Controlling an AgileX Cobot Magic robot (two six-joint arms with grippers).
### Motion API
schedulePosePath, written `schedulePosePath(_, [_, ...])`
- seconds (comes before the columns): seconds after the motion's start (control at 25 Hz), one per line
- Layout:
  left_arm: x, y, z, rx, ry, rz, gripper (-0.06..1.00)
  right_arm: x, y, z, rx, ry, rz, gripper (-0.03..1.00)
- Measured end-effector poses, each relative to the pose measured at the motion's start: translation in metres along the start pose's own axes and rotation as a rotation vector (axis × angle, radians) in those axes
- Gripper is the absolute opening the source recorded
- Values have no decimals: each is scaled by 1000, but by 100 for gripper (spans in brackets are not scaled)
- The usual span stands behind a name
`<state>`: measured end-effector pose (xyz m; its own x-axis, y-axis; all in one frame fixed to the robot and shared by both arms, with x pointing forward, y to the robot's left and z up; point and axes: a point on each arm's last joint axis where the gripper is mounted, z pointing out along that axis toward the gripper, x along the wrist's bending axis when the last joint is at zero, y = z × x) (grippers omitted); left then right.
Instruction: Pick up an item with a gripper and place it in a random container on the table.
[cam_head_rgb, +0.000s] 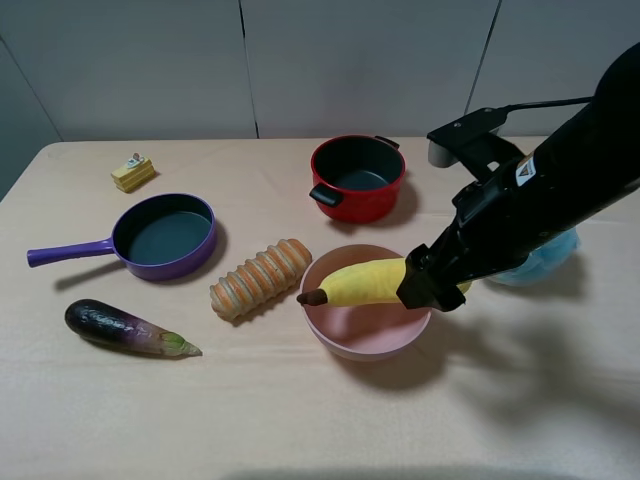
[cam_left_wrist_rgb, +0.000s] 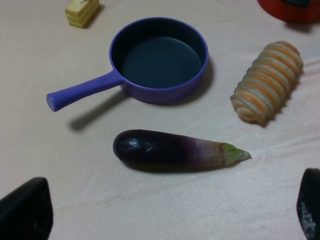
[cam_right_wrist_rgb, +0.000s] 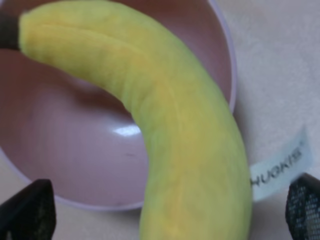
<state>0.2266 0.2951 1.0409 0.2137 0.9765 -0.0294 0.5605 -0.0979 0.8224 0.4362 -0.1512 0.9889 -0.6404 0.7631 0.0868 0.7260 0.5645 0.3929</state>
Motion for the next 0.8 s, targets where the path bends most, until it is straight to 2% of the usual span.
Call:
schedulePosePath(0.36, [0,0,0,0,0,0,99,7,-13,-62,-152,-21,-64,69])
schedulePosePath(0.56, [0,0,0,0,0,0,99,9,-23,-82,-184,-40,-89,69])
schedulePosePath(0.8, [0,0,0,0,0,0,99,13,-40,-115,-298,-64,-96,69])
